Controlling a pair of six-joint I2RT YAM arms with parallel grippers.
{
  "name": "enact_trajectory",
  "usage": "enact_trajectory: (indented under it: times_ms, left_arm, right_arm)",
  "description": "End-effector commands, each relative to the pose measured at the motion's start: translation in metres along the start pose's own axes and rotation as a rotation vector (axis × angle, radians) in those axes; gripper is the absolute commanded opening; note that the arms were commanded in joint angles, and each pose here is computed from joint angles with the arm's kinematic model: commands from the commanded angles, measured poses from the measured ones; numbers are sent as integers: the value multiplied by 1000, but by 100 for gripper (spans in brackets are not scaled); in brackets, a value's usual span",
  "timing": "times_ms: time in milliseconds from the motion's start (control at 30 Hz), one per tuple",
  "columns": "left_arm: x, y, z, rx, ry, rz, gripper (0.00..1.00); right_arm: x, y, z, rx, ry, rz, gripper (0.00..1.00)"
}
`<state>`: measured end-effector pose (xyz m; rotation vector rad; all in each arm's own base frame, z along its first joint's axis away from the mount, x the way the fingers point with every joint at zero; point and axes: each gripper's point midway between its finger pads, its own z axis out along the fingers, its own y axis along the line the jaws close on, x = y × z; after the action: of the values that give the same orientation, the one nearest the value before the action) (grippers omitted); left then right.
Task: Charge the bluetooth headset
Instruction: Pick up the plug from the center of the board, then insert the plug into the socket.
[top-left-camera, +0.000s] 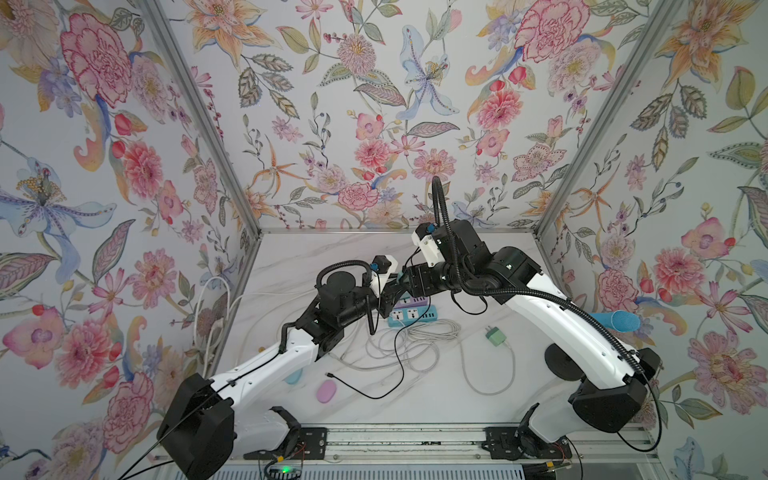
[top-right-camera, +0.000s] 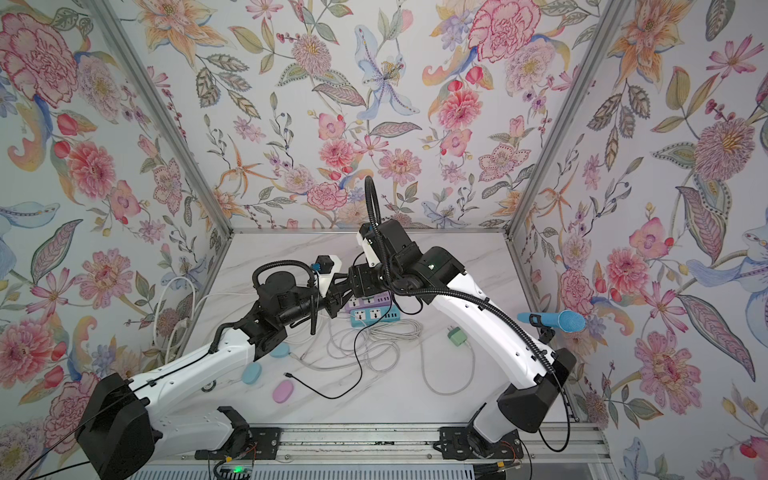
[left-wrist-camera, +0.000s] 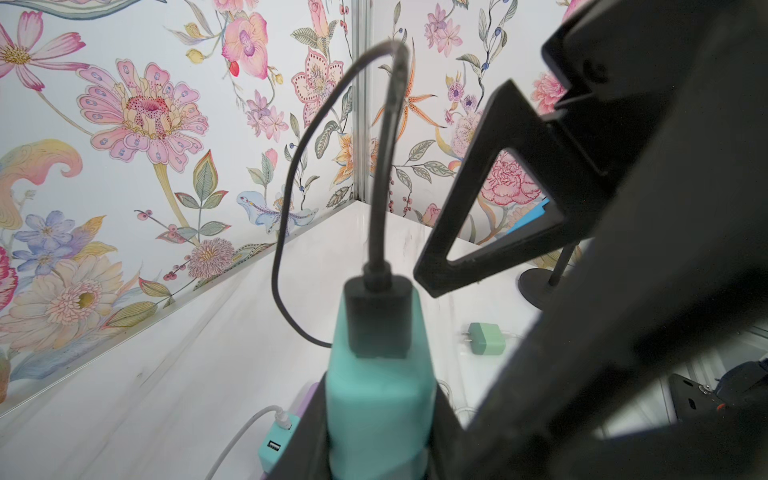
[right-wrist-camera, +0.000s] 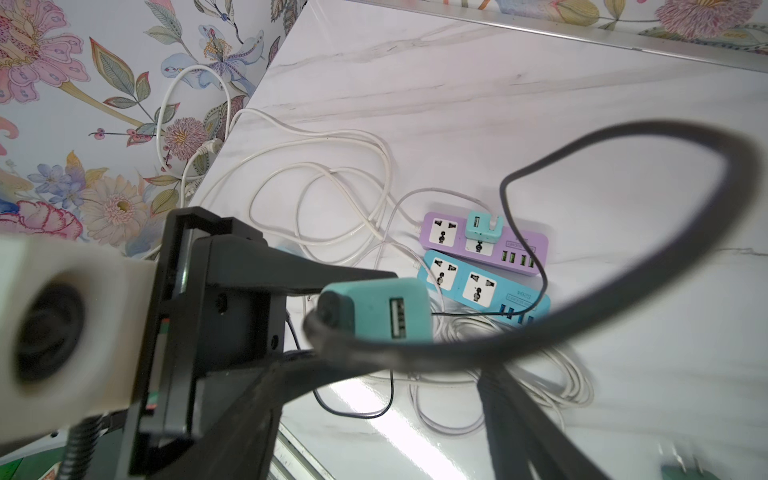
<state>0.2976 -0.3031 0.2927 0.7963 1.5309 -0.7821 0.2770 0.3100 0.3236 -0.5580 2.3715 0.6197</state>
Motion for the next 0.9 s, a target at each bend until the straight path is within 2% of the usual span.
enact_trajectory:
  times_ms: [0, 67, 233, 433, 500, 567, 600, 633, 667, 700, 867]
  left_arm:
    - [-24, -5, -3, 14, -63, 33, 0]
    - [-24, -4, -3, 15, -63, 33, 0]
    - [-23, -3, -4, 7, -58, 41, 0]
    - [-22, 3, -7, -23, -57, 41, 0]
    - [-23, 8, -7, -32, -60, 7, 24]
    - [-24, 12, -8, -16, -60, -23, 32]
    - [-24, 15, -8, -17, -57, -44, 41]
    - [-24, 20, -9, -24, -56, -66, 56]
    - [-23, 24, -10, -34, -56, -85, 66]
    - [-22, 28, -11, -42, -57, -102, 71]
    - [-17, 33, -18, -52, -63, -155, 77]
  right_arm:
    - [-20, 4, 5, 4, -60, -12, 71]
    - [-24, 2, 11, 19, -66, -14, 68]
    - [-26, -1, 18, 37, -61, -20, 46]
    - [-20, -4, 21, 38, -44, -20, 11]
    - [-18, -7, 23, 48, -38, -25, 0]
    - [-13, -13, 26, 72, -28, -28, 0]
    - [-10, -17, 27, 91, -25, -31, 0]
    - [-6, -23, 29, 116, -19, -32, 0]
    - [-2, -29, 31, 137, -16, -31, 0]
    - [2, -36, 32, 161, -14, -26, 0]
    - [25, -71, 46, 228, -34, 74, 0]
